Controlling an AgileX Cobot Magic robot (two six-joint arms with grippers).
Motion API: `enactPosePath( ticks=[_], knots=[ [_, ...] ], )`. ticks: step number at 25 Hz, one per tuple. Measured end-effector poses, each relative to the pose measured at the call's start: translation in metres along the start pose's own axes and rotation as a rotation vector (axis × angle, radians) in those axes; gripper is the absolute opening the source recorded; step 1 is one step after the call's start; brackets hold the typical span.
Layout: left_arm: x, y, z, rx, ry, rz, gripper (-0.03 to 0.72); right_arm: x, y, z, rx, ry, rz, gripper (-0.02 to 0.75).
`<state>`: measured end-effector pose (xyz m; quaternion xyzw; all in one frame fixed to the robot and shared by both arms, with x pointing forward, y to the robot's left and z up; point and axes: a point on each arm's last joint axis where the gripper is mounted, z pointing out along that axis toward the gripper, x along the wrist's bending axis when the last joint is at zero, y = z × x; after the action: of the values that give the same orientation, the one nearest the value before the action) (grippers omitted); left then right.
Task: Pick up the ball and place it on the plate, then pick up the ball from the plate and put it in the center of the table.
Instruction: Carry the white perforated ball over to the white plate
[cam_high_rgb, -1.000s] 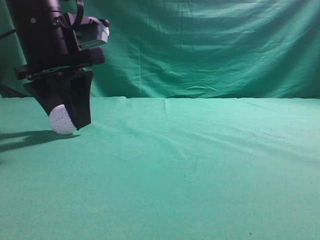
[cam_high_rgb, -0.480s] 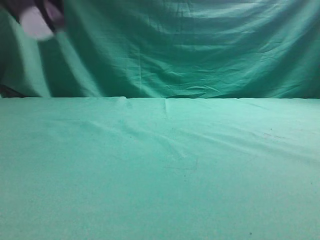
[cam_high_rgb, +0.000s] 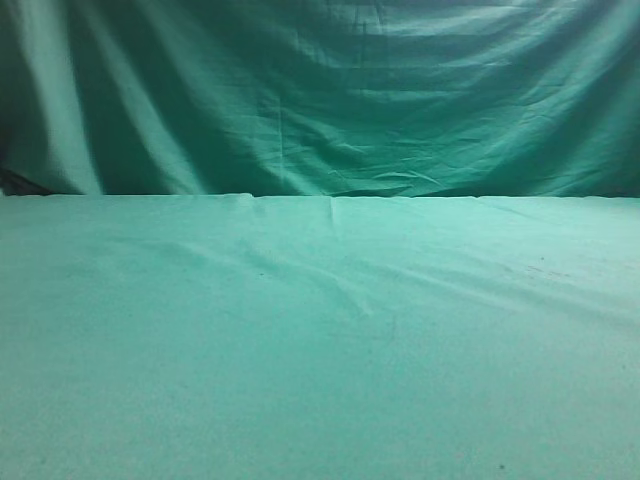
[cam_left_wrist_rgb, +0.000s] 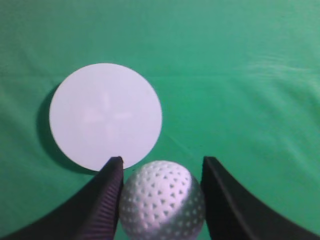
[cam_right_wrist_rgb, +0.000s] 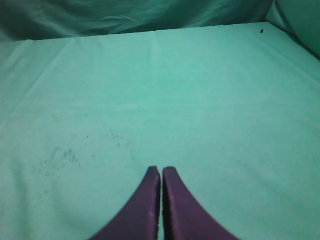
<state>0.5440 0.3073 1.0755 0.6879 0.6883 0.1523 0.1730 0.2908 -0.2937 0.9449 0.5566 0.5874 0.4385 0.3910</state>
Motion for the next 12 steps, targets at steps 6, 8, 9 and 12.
enactPosePath(
  ticks=[6, 8, 9, 12],
  knots=[
    [0.027, 0.0, 0.042, 0.113, 0.072, -0.066, 0.306, 0.0, 0.0, 0.0, 0.0, 0.0, 0.0, 0.0],
    [0.029, 0.0, 0.051, 0.13, 0.083, -0.065, 0.306, 0.0, 0.0, 0.0, 0.0, 0.0, 0.0, 0.0],
    [0.03, 0.0, 0.059, 0.142, 0.089, -0.058, 0.306, 0.0, 0.0, 0.0, 0.0, 0.0, 0.0, 0.0],
    [0.035, 0.001, 0.089, 0.165, 0.113, -0.031, 0.306, 0.0, 0.0, 0.0, 0.0, 0.0, 0.0, 0.0]
  ],
)
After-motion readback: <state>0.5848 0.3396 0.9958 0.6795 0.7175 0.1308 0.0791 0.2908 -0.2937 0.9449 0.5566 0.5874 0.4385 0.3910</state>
